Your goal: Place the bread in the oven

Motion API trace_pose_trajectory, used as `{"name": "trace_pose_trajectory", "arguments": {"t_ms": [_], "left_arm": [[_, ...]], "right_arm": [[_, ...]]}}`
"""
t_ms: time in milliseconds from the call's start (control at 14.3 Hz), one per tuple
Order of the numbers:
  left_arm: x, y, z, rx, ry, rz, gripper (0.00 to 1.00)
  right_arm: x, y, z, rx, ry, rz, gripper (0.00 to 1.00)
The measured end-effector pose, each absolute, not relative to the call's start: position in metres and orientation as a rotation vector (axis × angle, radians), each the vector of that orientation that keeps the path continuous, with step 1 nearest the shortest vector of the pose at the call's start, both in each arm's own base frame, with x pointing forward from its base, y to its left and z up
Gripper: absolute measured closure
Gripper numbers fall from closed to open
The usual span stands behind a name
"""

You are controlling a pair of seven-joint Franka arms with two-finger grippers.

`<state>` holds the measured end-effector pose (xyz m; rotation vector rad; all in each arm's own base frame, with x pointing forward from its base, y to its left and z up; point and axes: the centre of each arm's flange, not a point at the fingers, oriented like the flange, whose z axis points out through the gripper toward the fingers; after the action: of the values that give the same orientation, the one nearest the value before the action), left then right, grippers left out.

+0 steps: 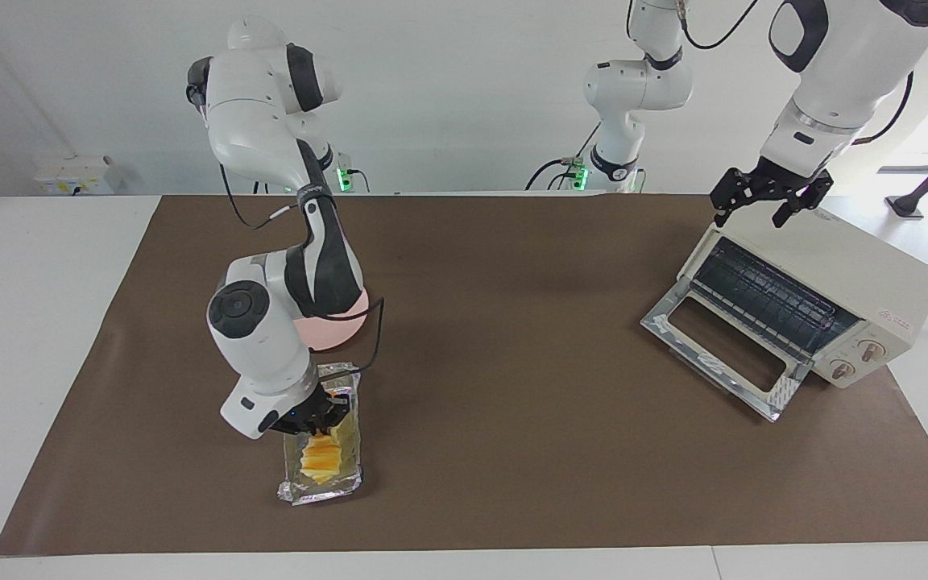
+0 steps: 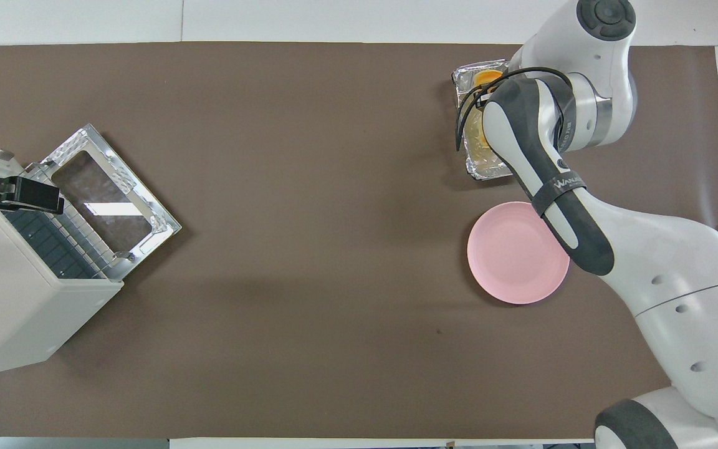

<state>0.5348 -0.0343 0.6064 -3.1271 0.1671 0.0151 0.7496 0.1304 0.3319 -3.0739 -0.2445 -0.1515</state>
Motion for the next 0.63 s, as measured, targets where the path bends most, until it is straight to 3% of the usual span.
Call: {"name": "trace_pose_trajectory", "arguments": {"t_ms": [140, 631], "left_arm": [[0.535, -0.034, 0.606, -3.127, 0.167, 0.015, 0.0], [0.535, -0.034, 0.606, -3.127, 0.167, 0.015, 0.0]], "right_arm": [[0.746, 0.134, 0.322, -3.074, -0.251, -0.14, 0.82], [0.738, 0.126, 0.334, -3.106, -0.261, -0.038, 0.11]]}}
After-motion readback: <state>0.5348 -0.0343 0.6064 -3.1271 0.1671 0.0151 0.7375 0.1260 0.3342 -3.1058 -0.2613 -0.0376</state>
